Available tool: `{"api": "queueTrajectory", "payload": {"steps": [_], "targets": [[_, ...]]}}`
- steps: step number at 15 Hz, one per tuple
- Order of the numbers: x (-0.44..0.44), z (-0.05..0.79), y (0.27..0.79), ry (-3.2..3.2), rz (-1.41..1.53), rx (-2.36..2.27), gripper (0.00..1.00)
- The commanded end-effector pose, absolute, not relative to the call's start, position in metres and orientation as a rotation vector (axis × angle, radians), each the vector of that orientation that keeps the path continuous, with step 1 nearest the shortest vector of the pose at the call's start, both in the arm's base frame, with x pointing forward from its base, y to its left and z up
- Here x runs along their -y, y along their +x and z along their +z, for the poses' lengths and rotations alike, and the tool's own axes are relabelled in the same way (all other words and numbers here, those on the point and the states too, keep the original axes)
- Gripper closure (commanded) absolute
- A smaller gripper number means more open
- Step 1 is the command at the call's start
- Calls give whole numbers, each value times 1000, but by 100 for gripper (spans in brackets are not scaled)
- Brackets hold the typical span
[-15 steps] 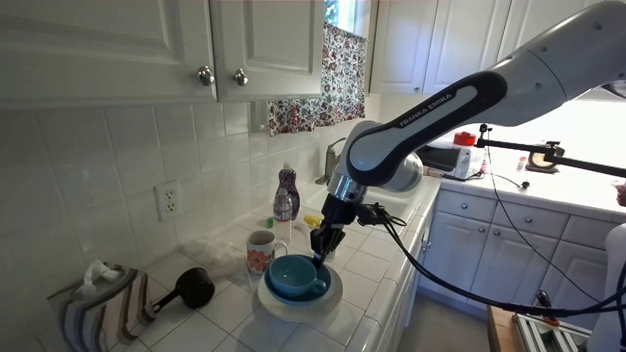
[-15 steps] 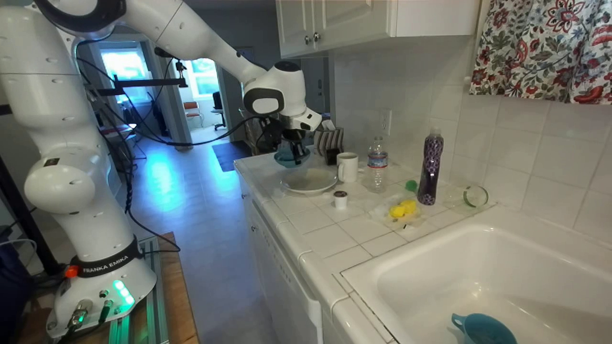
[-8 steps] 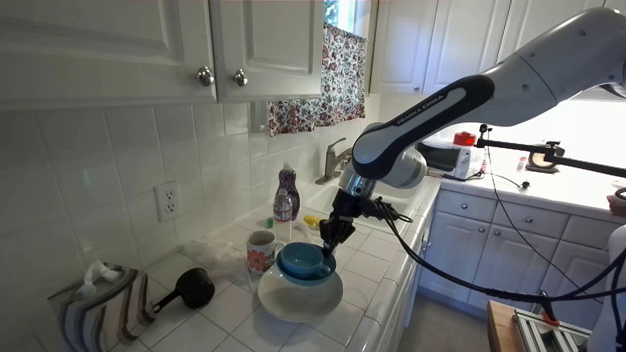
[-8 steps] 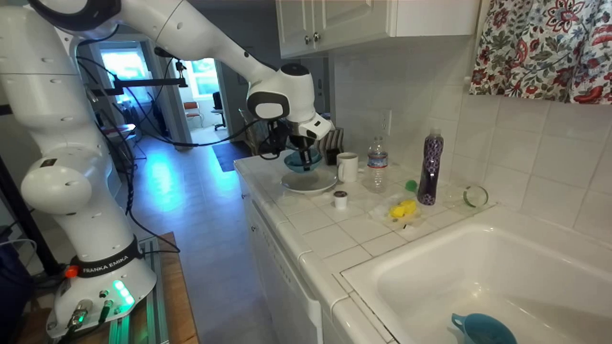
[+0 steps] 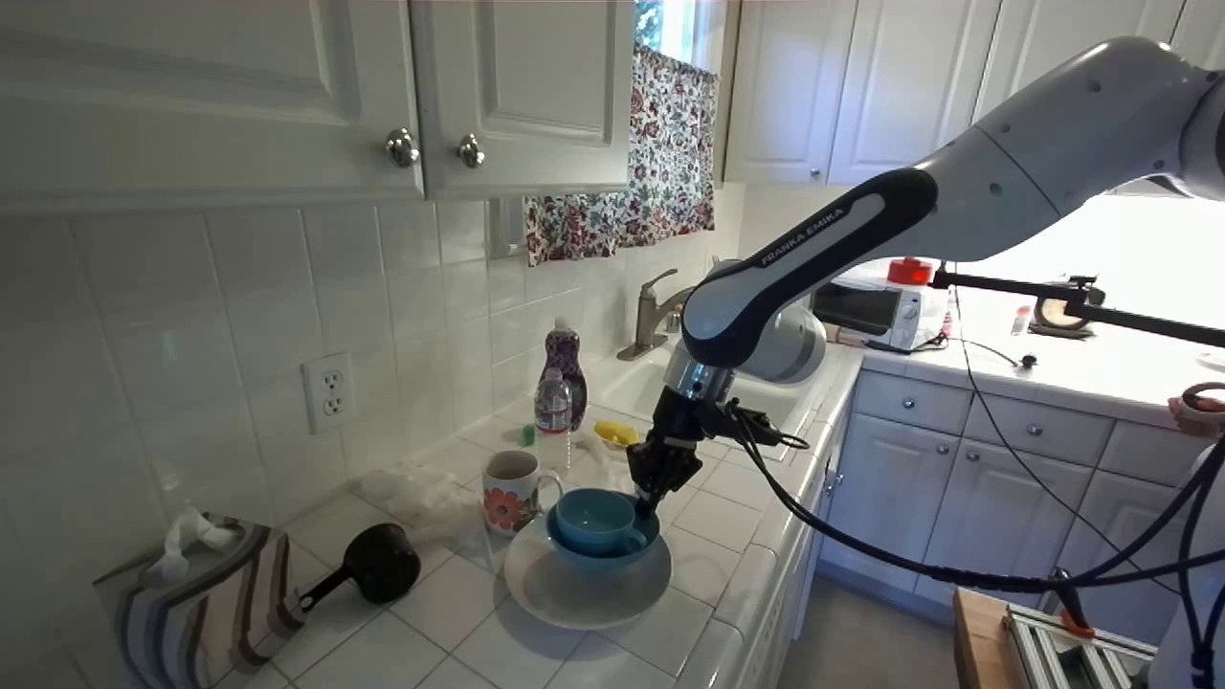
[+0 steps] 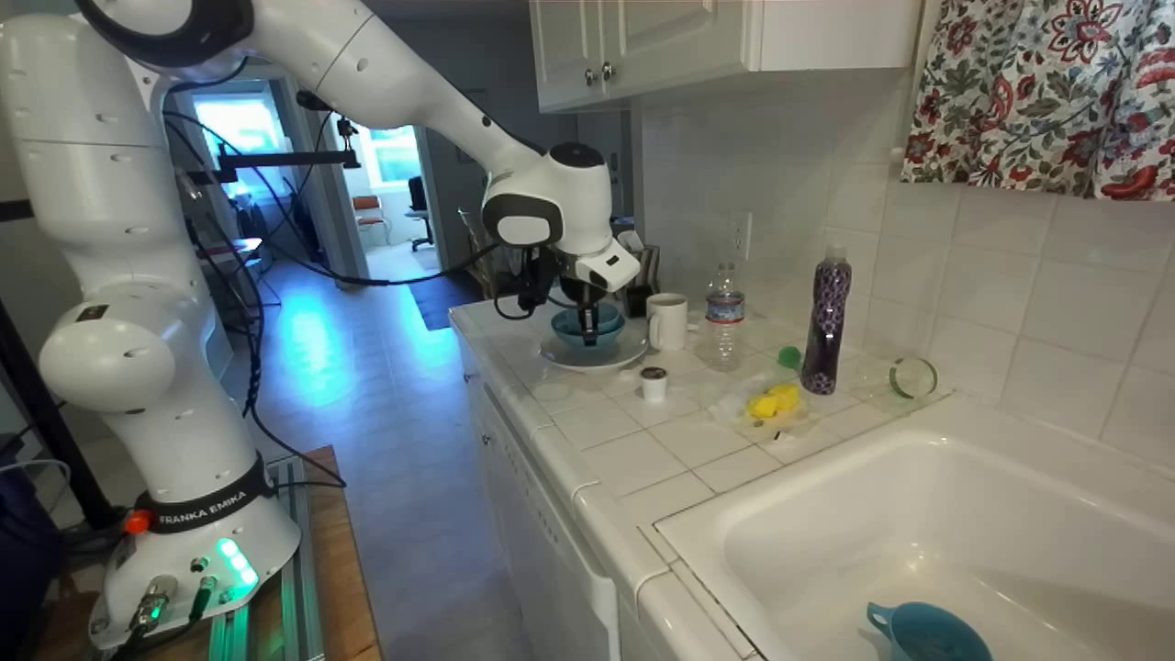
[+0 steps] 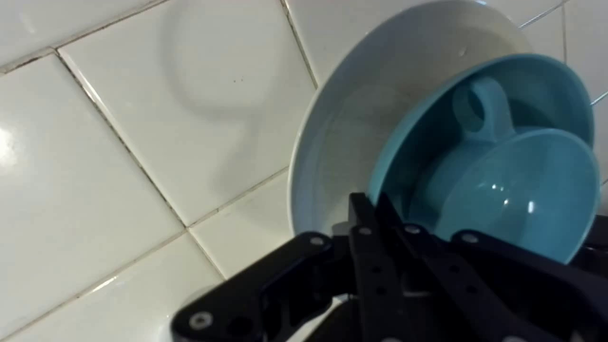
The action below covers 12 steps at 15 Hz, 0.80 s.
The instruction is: Put the blue bowl and cup cup on the white plate
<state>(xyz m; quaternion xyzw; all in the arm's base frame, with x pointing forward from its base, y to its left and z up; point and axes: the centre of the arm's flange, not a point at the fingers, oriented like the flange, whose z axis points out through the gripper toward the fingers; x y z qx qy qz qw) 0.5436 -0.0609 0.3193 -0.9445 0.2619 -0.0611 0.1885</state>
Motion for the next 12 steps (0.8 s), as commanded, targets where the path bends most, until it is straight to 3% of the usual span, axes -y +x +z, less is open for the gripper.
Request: {"api": "queueTrajectory", "payload": {"steps": [1,12], "targets": [[68,312,555,-2622,-155,-826,99],[64,297,564,-2626,-101,-891,99]]}}
